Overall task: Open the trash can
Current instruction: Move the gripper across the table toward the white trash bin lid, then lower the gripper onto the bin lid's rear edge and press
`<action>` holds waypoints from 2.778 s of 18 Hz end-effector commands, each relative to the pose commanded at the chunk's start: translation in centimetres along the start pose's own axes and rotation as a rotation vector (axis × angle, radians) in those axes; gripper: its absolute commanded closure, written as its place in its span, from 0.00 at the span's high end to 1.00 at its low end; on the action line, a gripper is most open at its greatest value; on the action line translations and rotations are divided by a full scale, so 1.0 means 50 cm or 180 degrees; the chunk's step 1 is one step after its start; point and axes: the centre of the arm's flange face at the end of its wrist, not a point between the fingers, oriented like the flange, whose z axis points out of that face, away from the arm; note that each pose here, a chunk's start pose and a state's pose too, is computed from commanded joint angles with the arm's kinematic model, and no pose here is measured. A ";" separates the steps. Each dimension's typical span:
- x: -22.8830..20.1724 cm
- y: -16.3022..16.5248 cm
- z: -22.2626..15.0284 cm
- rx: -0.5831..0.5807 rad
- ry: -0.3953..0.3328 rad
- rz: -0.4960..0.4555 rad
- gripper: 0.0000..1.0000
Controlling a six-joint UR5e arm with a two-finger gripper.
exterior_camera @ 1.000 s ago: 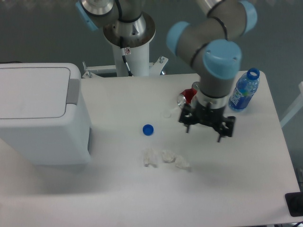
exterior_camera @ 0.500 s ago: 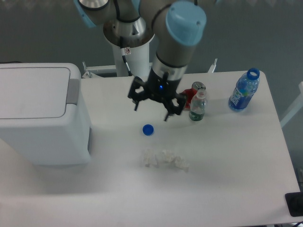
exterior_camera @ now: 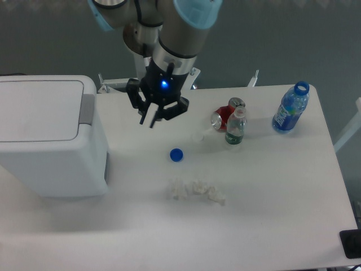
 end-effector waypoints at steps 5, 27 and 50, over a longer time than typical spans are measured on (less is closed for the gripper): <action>0.049 0.003 -0.023 0.0118 0.0080 -0.0037 0.22; 0.169 -0.010 0.011 0.0052 0.0293 0.0021 0.17; 0.162 -0.011 0.028 0.0011 0.0314 0.0000 0.17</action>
